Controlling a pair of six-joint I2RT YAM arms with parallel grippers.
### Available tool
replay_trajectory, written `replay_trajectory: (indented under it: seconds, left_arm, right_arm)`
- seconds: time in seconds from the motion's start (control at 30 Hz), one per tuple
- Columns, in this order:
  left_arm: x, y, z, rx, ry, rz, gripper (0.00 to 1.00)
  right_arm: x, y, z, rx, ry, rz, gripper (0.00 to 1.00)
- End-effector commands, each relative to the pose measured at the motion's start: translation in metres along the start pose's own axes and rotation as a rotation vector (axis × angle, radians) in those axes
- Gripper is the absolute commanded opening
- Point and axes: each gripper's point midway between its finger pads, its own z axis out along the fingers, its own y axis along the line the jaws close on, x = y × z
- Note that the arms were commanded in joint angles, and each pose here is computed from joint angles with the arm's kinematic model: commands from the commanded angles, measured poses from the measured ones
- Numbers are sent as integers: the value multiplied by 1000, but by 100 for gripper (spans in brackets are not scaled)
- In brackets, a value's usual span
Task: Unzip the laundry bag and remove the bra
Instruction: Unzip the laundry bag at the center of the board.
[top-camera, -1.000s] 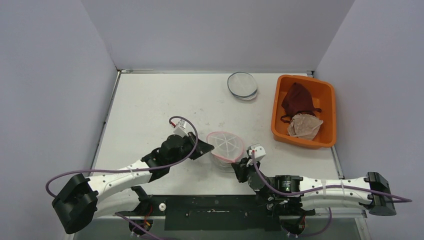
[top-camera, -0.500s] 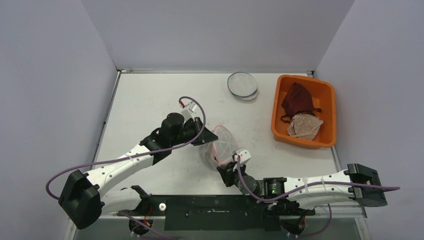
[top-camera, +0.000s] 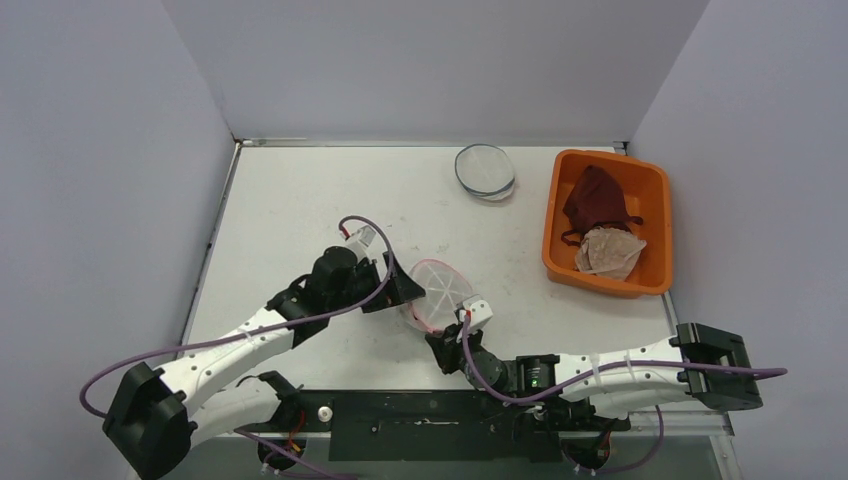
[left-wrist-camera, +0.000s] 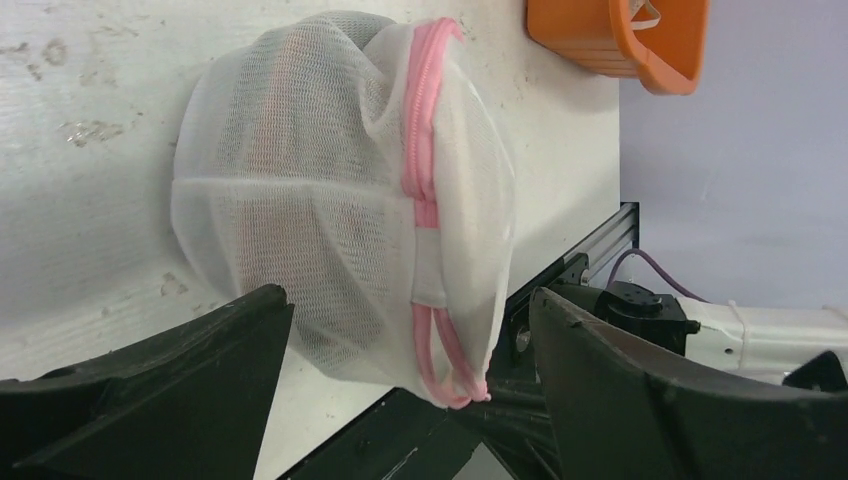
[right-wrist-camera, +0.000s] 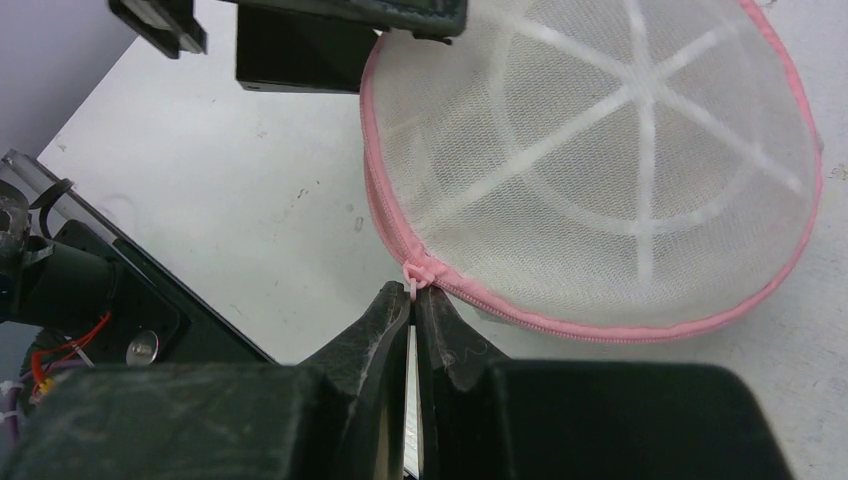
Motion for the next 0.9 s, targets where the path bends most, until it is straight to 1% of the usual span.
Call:
replay_trajectory:
  seconds: [0.0,0.07,0.2,0.3,0.37,0.47,0.57,0.63,0.77,0.8,0.87]
  left_arm:
    - [-7,7,-26,-53,-65,-1,89]
    - [-3,12,-36,-61,-80,-30,91]
    - [3,4,-50,25,-123,-154,91]
    - [10,-2,-51,91,-136,-230,89]
    - [17,-5,-48,103,-128,-252,87]
    - [24,-11,-43,108,-119,-254,82]
    - [26,-19,-36,119,-113,-248,76]
    - [26,-23,-34,120,-105,-242,74]
    - [17,-23,-30,94,-149,-234,68]
    - [16,-22,-30,87,-155,-233,66]
    - [14,-18,-29,70,-165,-226,58]
  right_arm:
    - [-22,16,4,-29,-58,78,5]
    - [-23,19,5,-36,-57,76,5]
    - [-21,23,9,-44,-51,71,5]
    - [-21,27,12,-56,-44,69,5]
    - [-21,30,14,-63,-41,64,5]
    - [-21,35,17,-72,-34,51,5]
    - [-21,43,19,-98,-24,39,5]
    - [-19,45,20,-106,-16,30,5]
    - [-16,45,20,-108,-8,24,5]
    - [-16,44,19,-108,-6,23,5]
    - [-17,43,19,-105,-8,23,5]
